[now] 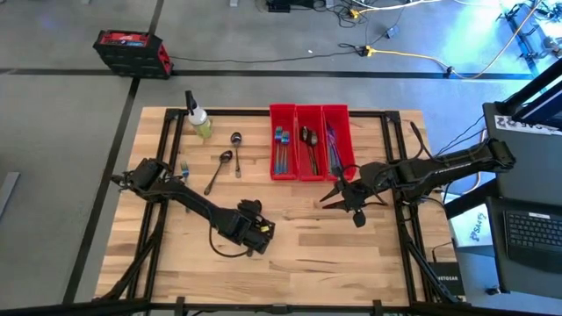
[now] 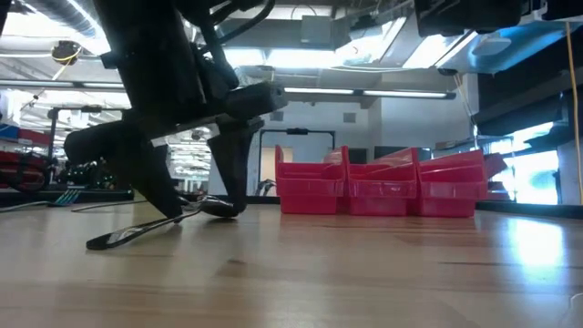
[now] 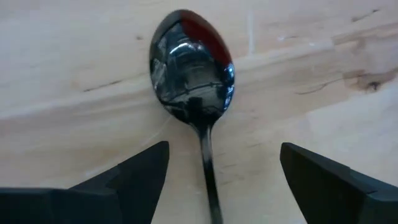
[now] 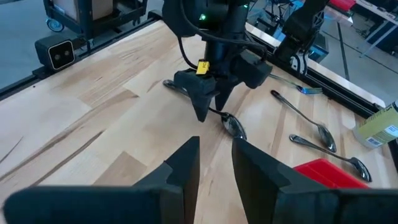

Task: Sort silverware
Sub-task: Put the black spoon into the middle red silverware bin

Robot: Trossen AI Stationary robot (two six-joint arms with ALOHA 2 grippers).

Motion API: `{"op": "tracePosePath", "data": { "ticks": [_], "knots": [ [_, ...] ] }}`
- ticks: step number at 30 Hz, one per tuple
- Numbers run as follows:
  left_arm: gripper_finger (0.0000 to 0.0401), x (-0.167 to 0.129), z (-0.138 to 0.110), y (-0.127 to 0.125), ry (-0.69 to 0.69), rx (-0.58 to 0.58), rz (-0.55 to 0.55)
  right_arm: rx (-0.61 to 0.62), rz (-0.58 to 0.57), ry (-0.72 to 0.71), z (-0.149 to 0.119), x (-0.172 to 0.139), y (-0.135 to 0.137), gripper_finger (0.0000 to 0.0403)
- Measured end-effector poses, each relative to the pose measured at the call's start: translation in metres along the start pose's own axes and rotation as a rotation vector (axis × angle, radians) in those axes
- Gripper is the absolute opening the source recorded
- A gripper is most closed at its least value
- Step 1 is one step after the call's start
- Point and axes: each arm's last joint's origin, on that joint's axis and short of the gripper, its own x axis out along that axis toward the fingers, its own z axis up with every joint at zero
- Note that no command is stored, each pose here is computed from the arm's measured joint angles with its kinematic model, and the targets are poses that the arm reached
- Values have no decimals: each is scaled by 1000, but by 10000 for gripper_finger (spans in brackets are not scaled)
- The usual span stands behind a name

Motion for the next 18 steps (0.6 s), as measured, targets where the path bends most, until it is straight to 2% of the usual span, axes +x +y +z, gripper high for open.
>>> {"op": "tracePosePath", "data": {
  "ticks": [5, 10, 13, 18],
  "knots": [
    [239, 0, 1, 3, -14, 6, 26, 4, -54, 67, -5, 1, -1, 78],
    [183, 3, 1, 6, -16, -14, 40, 2, -62, 83, -6, 0, 0, 78],
    [170, 4, 0, 8, -15, -73, 44, 2, -62, 83, -6, 0, -1, 78],
    [167, 4, 0, 7, -7, -55, 35, 1, -62, 83, -6, 0, -1, 78]
  ]
}}
